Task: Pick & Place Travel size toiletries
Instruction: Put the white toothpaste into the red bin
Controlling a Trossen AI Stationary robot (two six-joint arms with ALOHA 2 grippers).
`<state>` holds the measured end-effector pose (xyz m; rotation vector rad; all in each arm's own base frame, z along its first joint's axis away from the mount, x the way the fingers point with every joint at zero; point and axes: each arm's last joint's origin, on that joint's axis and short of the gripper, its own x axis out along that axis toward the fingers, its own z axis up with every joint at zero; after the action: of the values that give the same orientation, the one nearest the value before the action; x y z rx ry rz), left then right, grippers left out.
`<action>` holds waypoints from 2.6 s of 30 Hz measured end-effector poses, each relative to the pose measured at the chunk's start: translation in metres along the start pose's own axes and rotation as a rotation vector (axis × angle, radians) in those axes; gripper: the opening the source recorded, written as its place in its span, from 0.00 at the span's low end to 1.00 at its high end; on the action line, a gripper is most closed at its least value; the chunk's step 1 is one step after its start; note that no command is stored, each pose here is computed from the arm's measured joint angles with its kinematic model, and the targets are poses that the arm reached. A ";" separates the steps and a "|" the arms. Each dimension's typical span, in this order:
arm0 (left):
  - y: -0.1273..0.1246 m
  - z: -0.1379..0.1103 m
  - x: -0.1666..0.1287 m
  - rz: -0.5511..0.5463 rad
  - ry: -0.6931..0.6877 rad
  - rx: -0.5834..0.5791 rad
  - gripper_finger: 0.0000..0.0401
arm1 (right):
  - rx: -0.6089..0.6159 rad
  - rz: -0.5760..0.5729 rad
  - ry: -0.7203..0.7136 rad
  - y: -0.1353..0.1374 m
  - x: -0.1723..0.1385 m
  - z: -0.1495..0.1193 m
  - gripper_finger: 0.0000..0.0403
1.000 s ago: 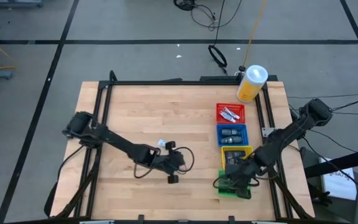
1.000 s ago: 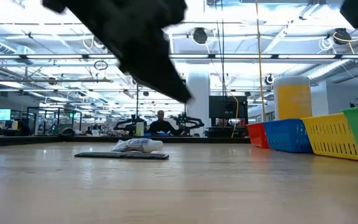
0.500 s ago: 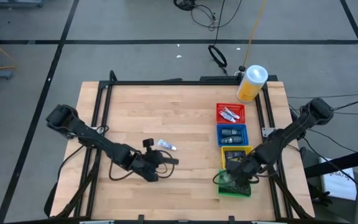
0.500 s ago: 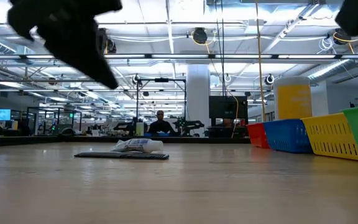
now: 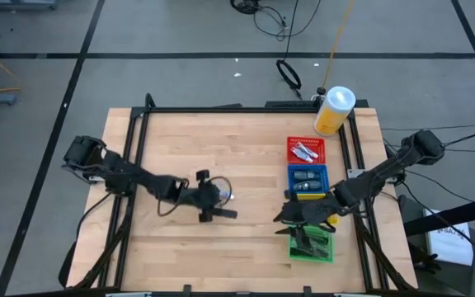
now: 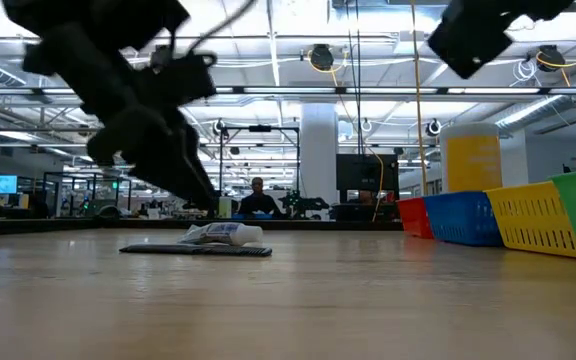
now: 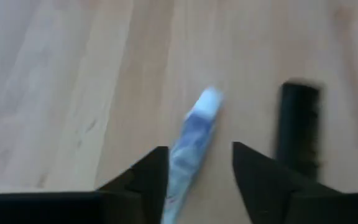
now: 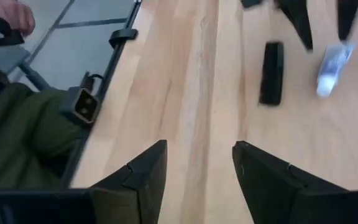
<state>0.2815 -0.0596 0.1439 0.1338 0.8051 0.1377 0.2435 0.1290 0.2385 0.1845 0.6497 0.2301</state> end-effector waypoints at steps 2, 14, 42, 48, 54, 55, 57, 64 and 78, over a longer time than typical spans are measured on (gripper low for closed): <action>0.013 -0.003 0.006 -0.014 0.054 0.013 0.51 | -0.036 -0.011 -0.012 -0.004 0.008 0.001 0.43; 0.042 -0.016 0.033 -0.163 0.139 0.117 0.44 | -0.099 -0.056 0.032 -0.016 0.046 -0.009 0.46; 0.023 0.017 0.029 -0.270 -0.201 0.004 0.08 | -0.222 -0.296 -0.144 -0.107 0.110 -0.002 0.54; 0.023 0.017 0.029 -0.257 -0.205 0.021 0.08 | -0.213 -0.303 -0.149 -0.110 0.111 -0.002 0.17; 0.026 0.019 0.029 -0.227 -0.217 0.051 0.26 | -0.182 -0.359 -0.064 -0.109 0.089 0.003 0.13; 0.027 0.018 0.030 -0.226 -0.209 0.046 0.32 | -0.168 -0.407 -0.022 -0.109 0.080 0.002 0.13; 0.028 0.016 0.031 -0.226 -0.194 0.035 0.44 | -0.138 -0.519 0.035 -0.113 0.056 0.005 0.14; 0.026 0.016 0.030 -0.239 -0.182 -0.034 0.75 | 0.080 -0.799 0.218 -0.133 -0.048 0.001 0.15; 0.001 0.021 0.015 -0.323 -0.208 -0.109 0.74 | 0.374 -0.744 0.086 -0.193 -0.091 -0.074 0.16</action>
<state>0.3068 -0.0576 0.1481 -0.0843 0.6007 -0.1360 0.1571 -0.0729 0.1864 0.2791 0.8014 -0.6062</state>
